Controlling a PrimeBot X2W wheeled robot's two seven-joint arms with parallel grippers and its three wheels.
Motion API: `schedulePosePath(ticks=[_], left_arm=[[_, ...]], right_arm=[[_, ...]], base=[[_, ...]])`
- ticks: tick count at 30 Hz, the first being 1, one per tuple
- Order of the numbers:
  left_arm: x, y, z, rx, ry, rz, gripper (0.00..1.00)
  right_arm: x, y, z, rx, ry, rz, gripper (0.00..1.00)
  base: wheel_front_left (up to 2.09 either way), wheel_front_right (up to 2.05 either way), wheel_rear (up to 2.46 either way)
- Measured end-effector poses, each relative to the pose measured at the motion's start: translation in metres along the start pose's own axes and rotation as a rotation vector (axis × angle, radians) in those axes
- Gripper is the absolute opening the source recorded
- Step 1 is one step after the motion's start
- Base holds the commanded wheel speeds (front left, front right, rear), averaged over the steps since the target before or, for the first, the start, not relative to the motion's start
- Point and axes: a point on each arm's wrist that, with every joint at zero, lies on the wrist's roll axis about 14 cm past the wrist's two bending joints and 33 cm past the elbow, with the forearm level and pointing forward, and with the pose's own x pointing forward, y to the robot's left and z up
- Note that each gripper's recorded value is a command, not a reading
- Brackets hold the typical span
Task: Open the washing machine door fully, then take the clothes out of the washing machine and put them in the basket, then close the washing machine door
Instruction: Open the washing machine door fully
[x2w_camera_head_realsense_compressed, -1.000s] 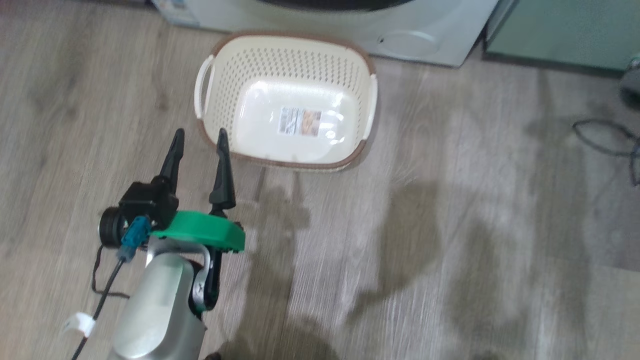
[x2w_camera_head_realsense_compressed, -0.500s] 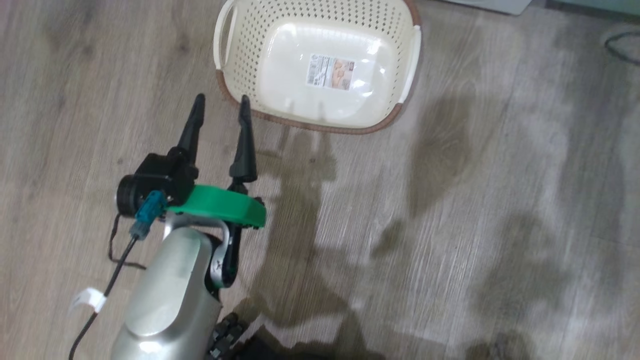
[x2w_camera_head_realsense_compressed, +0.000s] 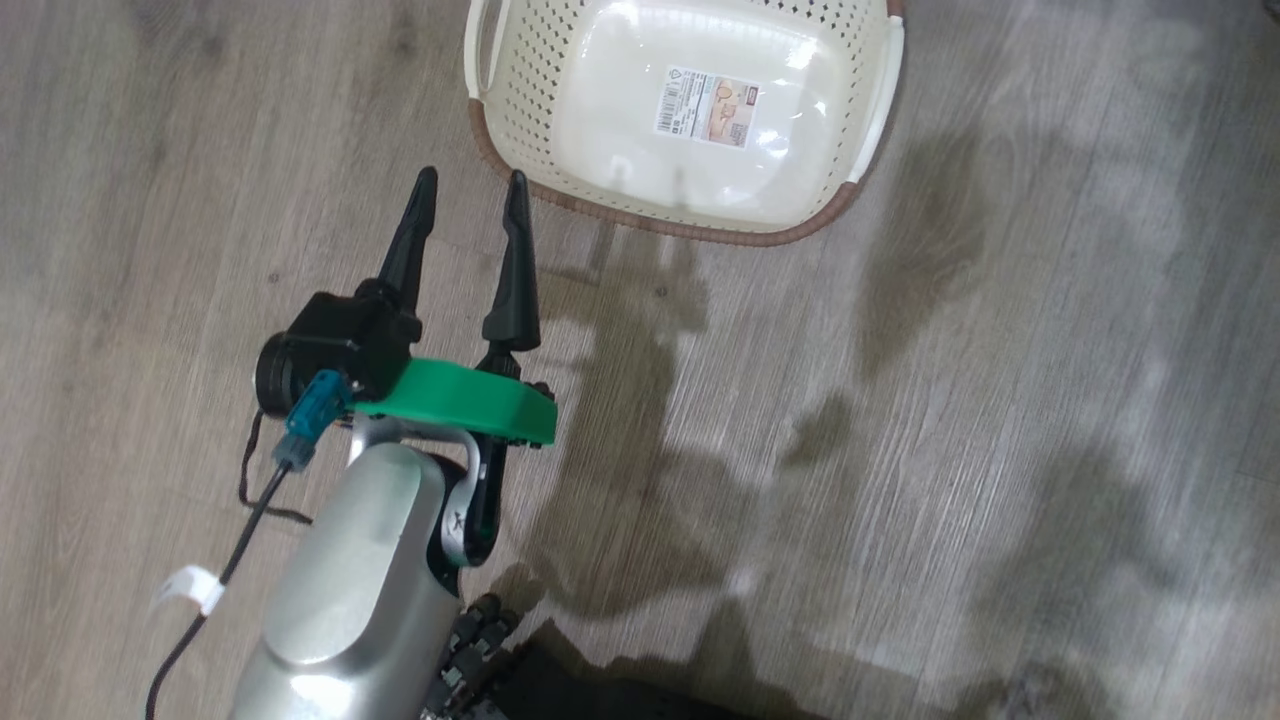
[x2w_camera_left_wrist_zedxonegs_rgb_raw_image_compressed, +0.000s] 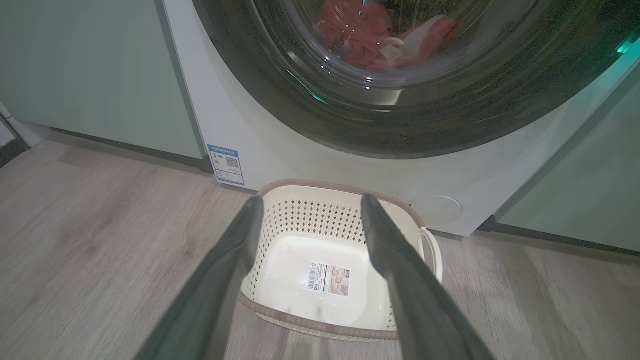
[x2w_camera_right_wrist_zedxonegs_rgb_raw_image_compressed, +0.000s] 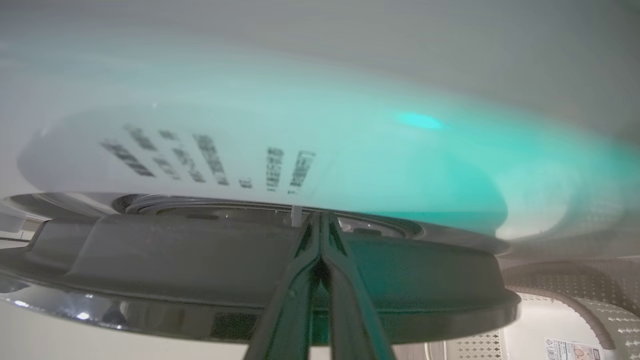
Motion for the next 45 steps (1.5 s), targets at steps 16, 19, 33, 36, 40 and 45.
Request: schedulePosePath(ticks=[16, 19, 33, 36, 40, 45], left_arm=[[-0.001, 0.007, 0.016, -0.016, -0.039, 0.020, 1.00], [-0.004, 0.013, 0.024, -0.019, -0.057, 0.035, 1.00], [-0.039, 0.027, 0.050, -0.042, -0.115, 0.056, 1.00], [-0.050, 0.029, 0.053, -0.039, -0.122, 0.050, 1.00], [-0.068, 0.036, 0.057, -0.039, -0.135, 0.057, 1.00], [-0.087, 0.043, 0.066, -0.034, -0.166, 0.052, 1.00]], right_arm=[[-0.007, 0.003, -0.027, -0.058, 0.165, -0.027, 0.00], [-0.015, 0.001, -0.044, -0.055, 0.214, -0.042, 0.00], [-0.054, 0.008, -0.130, -0.042, 0.411, -0.091, 0.00], [-0.063, 0.013, -0.152, -0.030, 0.451, -0.090, 0.00], [-0.076, 0.021, -0.183, -0.009, 0.497, -0.089, 0.00], [-0.091, 0.031, -0.219, 0.009, 0.553, -0.084, 0.00]], base=[[0.00, 0.00, 0.00], [0.00, 0.00, 0.00], [0.00, 0.00, 0.00], [0.00, 0.00, 0.00], [0.00, 0.00, 0.00], [0.00, 0.00, 0.00]])
